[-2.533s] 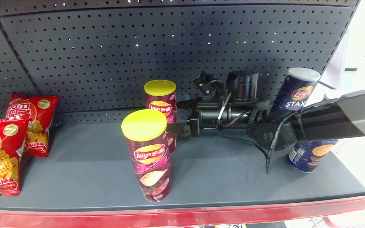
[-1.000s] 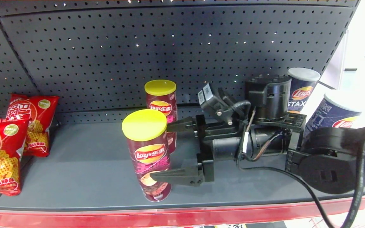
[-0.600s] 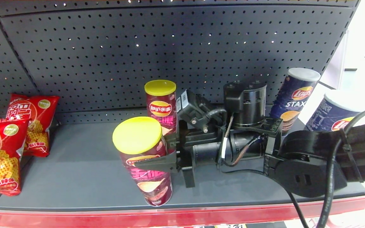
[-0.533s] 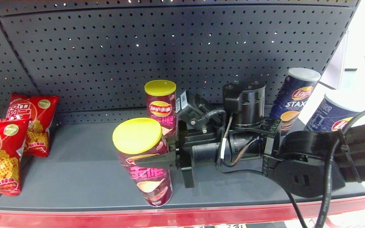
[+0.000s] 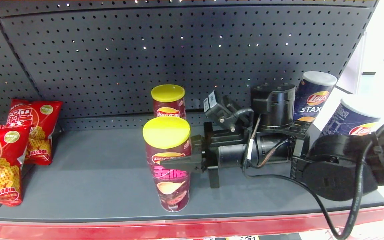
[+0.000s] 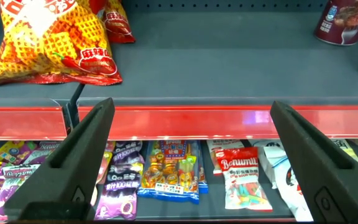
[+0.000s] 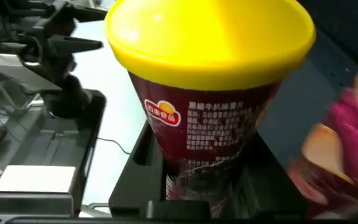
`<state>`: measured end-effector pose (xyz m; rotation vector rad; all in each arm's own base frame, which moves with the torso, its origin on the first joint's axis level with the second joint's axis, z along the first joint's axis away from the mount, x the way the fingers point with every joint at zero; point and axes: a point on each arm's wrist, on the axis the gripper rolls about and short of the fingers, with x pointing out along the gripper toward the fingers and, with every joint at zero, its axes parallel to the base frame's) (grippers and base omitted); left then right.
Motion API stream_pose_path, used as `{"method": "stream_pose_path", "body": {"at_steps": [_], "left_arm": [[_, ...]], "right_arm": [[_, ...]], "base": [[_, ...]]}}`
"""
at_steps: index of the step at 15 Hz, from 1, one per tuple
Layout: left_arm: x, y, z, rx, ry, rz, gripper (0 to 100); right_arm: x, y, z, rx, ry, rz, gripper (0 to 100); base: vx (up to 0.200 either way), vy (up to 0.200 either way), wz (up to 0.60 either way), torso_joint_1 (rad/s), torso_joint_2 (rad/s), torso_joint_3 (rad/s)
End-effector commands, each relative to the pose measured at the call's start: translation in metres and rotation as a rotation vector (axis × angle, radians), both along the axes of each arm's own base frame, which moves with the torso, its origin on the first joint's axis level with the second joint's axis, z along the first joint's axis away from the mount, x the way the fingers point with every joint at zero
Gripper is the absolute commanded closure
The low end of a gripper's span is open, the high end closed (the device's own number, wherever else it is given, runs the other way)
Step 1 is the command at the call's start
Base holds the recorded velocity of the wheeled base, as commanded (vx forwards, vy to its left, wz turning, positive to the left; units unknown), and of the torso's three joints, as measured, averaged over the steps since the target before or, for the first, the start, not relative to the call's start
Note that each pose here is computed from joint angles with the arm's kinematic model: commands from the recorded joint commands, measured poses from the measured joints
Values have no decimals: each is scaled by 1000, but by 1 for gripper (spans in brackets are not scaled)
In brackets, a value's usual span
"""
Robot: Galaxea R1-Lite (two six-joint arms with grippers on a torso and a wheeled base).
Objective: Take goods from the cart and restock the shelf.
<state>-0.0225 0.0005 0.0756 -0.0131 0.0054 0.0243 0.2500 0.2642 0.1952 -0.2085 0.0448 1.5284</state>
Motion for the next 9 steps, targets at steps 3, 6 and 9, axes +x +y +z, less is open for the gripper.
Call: {"method": "stream_pose_path", "body": {"at_steps": [3,6,9], "left_arm": [[0,0,0,1,2,0,0],[0,0,0,-1,2,0,0],[0,0,0,-1,2,0,0]], "right_arm": [[1,-8,3,4,-5,-17,100],[-4,-1,5,11,-7,0,100],[-10,8,5,18,13,-10,100]], "base": [[0,0,0,0,0,0],[0,0,0,0,0,0],[0,0,0,0,0,0]]}}
